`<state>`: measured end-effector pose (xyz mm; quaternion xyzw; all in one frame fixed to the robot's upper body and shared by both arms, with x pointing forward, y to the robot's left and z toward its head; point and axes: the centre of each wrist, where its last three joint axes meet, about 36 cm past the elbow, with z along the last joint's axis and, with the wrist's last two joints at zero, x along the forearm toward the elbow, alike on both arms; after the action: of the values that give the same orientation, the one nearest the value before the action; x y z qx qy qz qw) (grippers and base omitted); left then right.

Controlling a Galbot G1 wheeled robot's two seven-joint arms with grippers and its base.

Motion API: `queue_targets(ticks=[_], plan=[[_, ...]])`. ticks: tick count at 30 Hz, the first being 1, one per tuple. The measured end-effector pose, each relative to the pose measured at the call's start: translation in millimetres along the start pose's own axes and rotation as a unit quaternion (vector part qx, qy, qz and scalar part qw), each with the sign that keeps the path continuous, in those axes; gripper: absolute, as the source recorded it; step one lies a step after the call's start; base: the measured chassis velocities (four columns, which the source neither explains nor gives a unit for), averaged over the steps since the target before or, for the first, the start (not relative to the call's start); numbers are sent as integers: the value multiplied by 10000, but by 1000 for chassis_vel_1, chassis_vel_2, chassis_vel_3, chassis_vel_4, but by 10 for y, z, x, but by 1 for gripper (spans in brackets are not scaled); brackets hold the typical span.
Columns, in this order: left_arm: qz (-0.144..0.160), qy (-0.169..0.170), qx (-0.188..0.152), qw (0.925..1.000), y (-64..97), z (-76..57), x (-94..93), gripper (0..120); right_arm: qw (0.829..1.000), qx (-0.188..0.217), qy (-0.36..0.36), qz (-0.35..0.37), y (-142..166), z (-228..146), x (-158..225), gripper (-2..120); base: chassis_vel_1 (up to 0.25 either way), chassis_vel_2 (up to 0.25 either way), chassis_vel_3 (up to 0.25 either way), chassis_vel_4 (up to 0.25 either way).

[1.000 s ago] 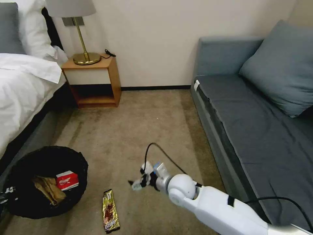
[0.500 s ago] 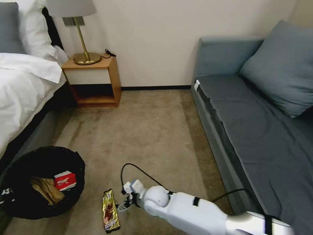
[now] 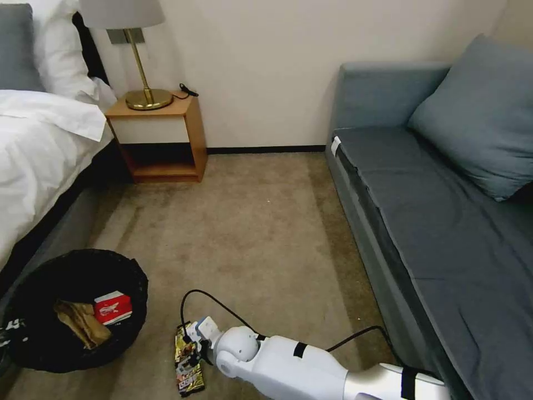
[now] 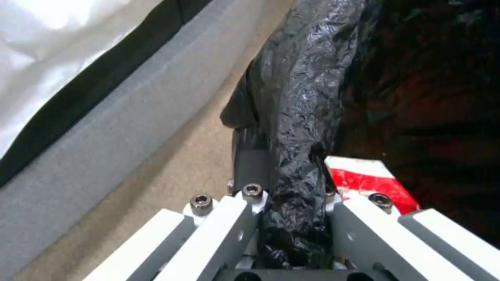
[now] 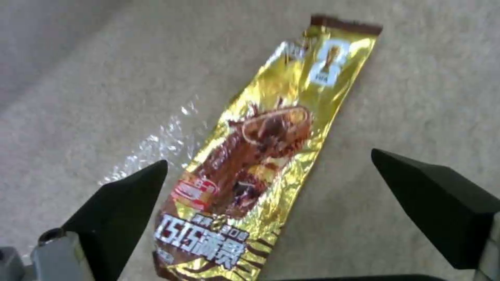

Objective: Pick up the trash bin, then pick up the garbage on the floor and place it into the trash bin.

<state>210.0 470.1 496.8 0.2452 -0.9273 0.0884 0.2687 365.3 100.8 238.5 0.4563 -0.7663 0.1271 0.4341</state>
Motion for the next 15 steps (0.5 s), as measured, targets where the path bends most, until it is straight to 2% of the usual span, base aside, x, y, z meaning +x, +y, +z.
queue_targets(ticks=[7, 15], plan=[[8, 15, -15, 10000, -16, 12, -8, 3, 9999, 2, 95, 65, 48, 40, -115, 100, 0, 0, 0, 0], [-13, 21, -37, 10000, -1, 12, -13, 3, 9992, -17, 319, 223, -57, 205, -223, 99, 0, 0, 0, 0]])
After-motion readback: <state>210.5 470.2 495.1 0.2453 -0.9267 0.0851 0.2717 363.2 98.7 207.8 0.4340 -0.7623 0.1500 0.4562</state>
